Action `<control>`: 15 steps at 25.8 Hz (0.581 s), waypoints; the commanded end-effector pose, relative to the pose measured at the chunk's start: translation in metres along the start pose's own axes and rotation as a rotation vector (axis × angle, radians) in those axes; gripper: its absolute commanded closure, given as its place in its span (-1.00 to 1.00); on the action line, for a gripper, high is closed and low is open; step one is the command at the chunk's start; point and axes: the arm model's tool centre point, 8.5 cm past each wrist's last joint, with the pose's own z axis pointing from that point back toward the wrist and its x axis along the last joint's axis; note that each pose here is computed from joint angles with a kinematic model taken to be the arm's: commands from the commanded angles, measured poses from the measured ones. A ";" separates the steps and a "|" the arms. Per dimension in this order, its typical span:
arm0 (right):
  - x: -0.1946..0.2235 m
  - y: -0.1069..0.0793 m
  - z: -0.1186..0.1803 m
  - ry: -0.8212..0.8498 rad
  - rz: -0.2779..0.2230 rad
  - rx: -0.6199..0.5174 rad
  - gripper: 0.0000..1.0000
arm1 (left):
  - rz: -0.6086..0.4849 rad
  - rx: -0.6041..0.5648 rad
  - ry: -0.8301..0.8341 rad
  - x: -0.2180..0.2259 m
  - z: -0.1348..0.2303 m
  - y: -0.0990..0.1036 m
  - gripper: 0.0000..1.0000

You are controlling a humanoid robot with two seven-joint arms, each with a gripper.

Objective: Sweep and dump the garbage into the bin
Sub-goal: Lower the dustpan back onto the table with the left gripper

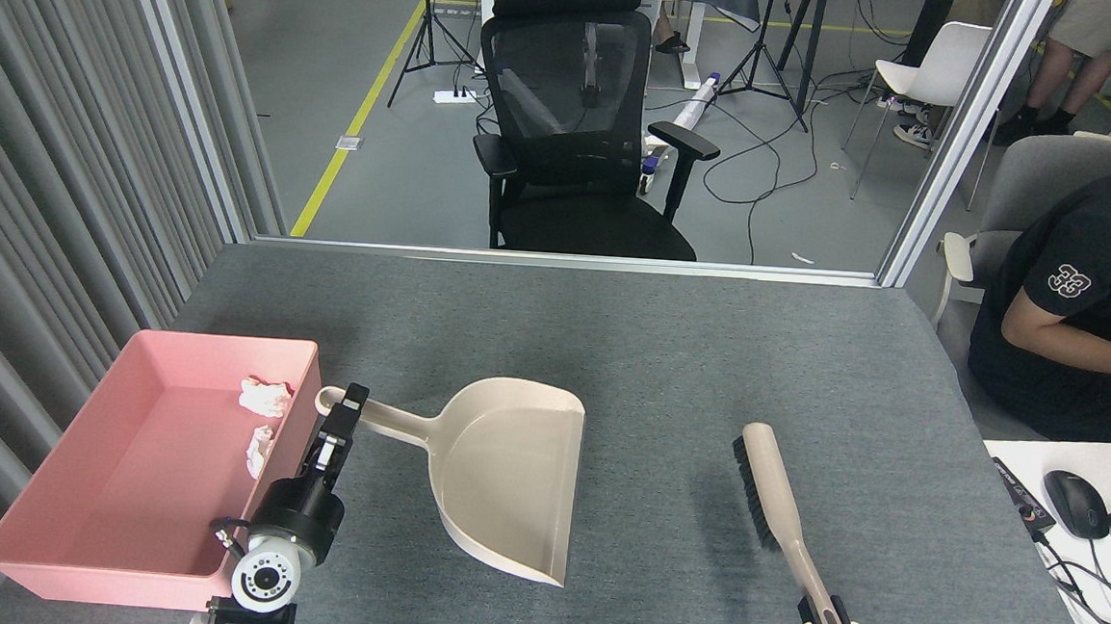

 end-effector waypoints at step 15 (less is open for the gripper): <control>0.006 -0.002 -0.004 -0.013 -0.004 -0.006 0.87 | 0.111 0.048 0.073 -0.037 -0.002 -0.023 0.77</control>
